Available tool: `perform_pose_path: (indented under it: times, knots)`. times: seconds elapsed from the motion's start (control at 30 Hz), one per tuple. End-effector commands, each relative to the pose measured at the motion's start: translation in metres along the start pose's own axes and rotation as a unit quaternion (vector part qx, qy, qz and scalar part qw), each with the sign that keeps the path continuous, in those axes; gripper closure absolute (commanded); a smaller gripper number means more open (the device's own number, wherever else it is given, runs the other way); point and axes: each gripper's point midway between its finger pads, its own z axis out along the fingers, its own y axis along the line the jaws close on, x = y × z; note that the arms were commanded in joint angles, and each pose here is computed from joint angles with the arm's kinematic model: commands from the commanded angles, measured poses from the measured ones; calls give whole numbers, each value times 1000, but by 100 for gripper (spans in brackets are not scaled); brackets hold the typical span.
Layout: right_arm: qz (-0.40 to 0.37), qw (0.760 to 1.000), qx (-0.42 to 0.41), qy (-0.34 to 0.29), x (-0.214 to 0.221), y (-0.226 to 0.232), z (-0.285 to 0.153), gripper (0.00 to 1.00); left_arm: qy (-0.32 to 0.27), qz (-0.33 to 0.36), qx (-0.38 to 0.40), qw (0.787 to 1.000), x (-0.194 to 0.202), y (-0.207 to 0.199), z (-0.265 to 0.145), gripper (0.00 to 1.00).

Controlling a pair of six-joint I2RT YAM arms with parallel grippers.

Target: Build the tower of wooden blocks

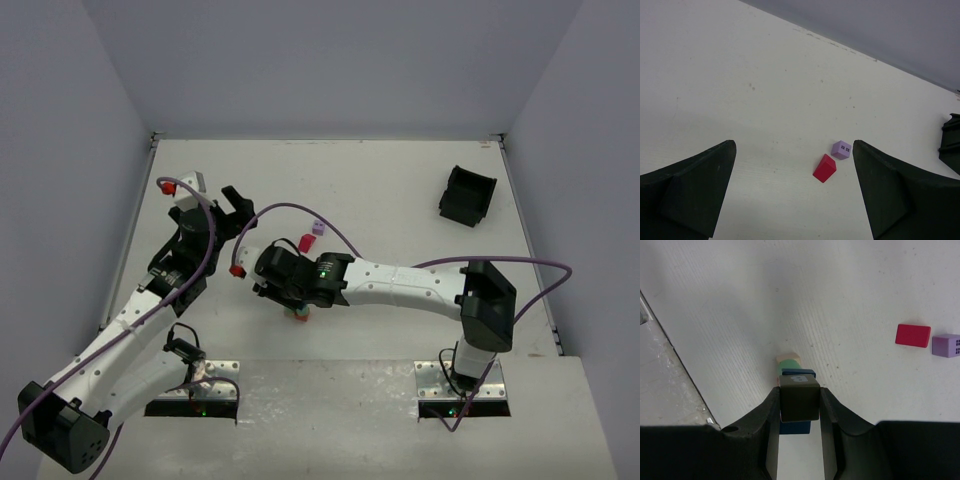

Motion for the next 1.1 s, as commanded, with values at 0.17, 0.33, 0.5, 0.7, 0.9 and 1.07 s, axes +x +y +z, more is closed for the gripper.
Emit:
perform_pose_path:
  times: [0.17, 0.33, 0.5, 0.7, 0.9, 1.07]
  knots:
    - [19, 1000, 13, -18, -18, -8, -7, 69, -18, -7, 14, 1000, -10, -7, 2, 0]
    - [23, 999, 15, -19, -20, -8, -8, 65, -17, -7, 16, 1000, -10, -8, 2, 0]
    - [26, 999, 16, -22, -21, -8, -7, 65, -16, -7, 18, 1000, -10, -8, 2, 0]
    - [29, 999, 19, -21, -21, -9, -6, 64, -17, -7, 20, 1000, -10, -9, 1, 0]
    - [32, 999, 22, -19, -20, -10, -5, 64, -15, -6, 21, 1000, -9, -9, 2, 0]
    - [33, 999, 24, -17, -19, -10, -3, 63, -15, -7, 22, 1000, -9, -9, 1, 0]
